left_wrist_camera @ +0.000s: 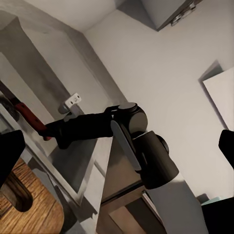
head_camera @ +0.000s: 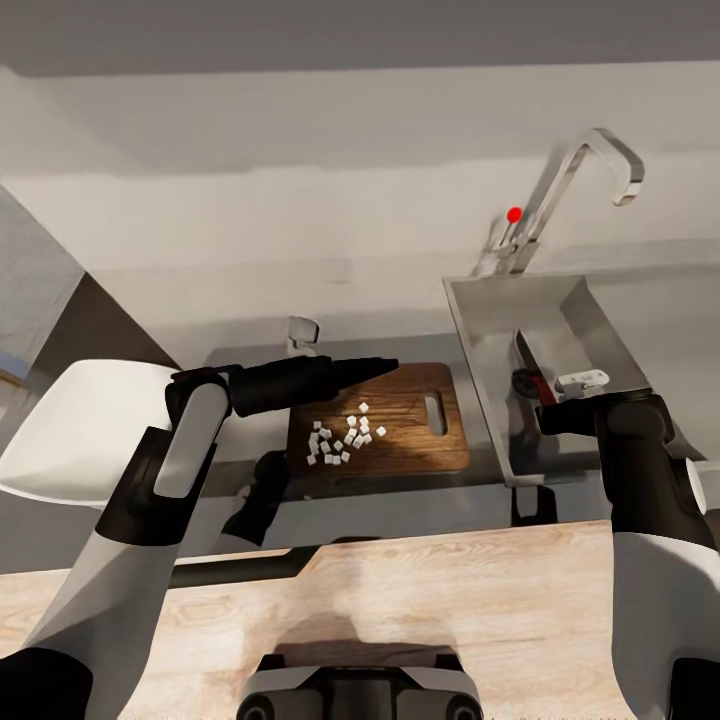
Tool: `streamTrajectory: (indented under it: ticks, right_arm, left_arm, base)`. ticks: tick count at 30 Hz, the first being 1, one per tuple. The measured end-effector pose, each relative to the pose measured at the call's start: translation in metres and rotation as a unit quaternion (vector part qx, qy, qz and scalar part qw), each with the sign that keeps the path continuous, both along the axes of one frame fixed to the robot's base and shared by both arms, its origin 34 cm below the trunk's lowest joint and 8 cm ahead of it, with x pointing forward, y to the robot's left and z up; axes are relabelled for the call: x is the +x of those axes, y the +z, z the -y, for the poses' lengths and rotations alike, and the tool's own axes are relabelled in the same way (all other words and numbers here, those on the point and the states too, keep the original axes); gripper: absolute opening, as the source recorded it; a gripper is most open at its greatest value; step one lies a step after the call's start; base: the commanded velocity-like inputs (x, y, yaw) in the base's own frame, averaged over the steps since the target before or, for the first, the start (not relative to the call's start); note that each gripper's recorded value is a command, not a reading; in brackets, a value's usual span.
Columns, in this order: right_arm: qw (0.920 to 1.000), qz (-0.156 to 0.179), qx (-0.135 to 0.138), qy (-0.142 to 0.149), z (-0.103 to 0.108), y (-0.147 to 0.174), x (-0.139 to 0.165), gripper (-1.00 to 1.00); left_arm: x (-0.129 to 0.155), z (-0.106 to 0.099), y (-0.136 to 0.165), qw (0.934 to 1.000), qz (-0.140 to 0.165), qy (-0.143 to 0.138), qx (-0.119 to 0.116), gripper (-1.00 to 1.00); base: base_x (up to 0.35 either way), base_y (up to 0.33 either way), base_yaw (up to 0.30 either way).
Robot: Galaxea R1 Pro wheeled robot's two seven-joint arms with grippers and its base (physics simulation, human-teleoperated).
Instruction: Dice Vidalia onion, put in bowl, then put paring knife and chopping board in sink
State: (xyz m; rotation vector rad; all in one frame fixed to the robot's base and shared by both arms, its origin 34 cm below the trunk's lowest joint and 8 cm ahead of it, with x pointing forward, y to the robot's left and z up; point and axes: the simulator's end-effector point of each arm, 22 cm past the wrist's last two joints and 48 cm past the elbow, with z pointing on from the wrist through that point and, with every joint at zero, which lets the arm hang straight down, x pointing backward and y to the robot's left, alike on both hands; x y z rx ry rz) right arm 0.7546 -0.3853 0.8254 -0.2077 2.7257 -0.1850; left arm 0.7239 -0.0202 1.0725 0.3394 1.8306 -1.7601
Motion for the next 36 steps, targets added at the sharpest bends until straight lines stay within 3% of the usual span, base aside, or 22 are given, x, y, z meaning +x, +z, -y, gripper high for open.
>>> streamTrajectory:
  ticks: [36]
  right_arm:
    - [0.9999, -0.01, 0.0, 0.0, 0.0, -0.013, -0.004, -1.0]
  left_arm:
    - [0.001, 0.001, -0.013, 0.9999, -0.01, -0.001, 0.0, 1.0]
  base:
    - [0.0, 0.0, 0.0]
